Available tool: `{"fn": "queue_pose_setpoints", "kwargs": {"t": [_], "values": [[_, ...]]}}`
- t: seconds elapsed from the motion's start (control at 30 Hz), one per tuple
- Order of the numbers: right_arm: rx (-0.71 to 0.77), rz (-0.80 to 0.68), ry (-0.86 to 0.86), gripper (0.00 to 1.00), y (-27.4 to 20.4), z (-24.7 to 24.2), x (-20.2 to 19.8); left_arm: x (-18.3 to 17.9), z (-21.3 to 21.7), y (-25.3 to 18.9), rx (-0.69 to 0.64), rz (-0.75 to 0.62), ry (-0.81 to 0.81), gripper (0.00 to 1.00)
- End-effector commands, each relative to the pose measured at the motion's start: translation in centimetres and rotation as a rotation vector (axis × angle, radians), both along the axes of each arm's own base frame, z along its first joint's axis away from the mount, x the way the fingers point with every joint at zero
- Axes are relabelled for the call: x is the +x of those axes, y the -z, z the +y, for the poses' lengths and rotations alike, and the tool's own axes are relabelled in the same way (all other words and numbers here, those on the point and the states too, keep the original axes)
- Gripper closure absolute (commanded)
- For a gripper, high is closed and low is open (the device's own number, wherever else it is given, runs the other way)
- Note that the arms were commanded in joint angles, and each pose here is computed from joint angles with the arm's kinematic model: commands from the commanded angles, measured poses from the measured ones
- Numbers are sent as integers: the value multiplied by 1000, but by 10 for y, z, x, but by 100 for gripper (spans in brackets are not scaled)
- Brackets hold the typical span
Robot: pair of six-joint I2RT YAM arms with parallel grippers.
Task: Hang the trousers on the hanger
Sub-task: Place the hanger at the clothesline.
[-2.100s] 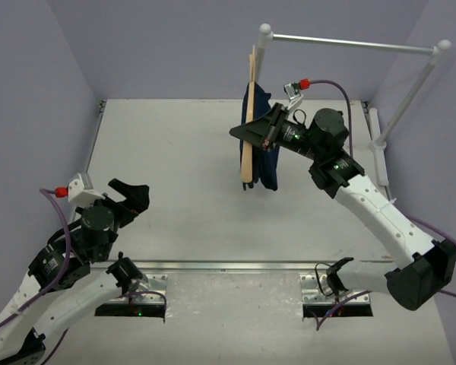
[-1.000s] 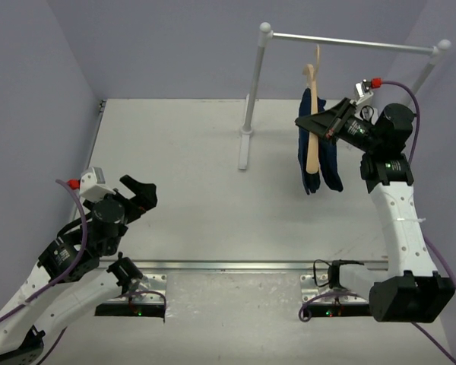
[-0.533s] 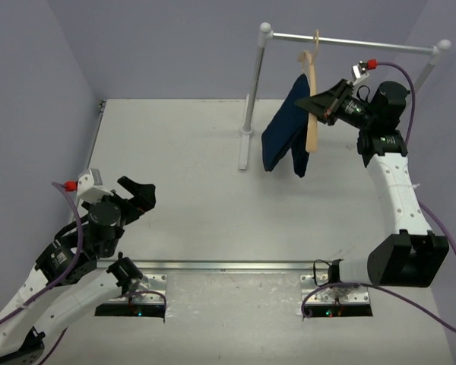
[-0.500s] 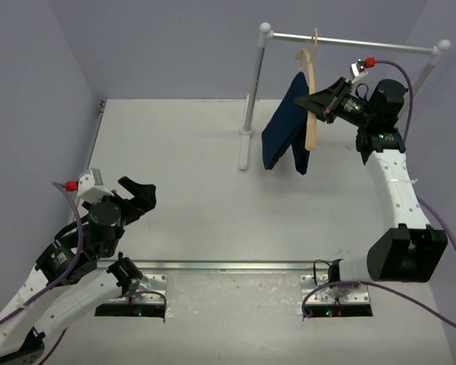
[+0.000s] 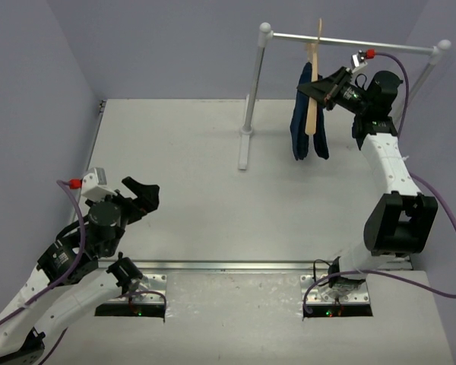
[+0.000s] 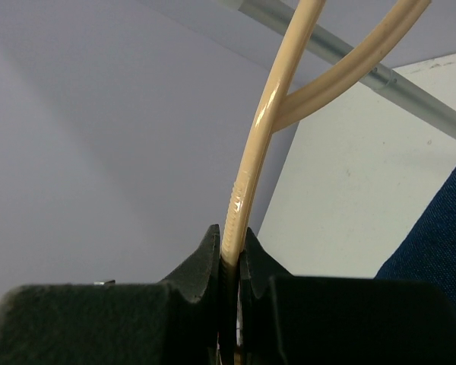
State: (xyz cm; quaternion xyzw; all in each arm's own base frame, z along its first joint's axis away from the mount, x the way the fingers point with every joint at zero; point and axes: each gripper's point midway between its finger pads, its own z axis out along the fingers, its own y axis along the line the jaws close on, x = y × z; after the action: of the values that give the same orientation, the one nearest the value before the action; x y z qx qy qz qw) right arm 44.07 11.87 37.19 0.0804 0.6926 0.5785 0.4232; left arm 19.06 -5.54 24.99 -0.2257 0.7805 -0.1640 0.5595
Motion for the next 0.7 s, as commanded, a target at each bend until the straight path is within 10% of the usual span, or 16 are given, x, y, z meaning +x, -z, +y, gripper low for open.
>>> {"fn": "queue_pose_setpoints", "kwargs": {"t": [0.0,0.67], "values": [[-22,-250,-28,100,-44,3,-13,4,-4,-6,-8,-30,13,0],[15,-186,-32,100,-2,-10,2,7,-10,-2,8,-16,32,0]]}}
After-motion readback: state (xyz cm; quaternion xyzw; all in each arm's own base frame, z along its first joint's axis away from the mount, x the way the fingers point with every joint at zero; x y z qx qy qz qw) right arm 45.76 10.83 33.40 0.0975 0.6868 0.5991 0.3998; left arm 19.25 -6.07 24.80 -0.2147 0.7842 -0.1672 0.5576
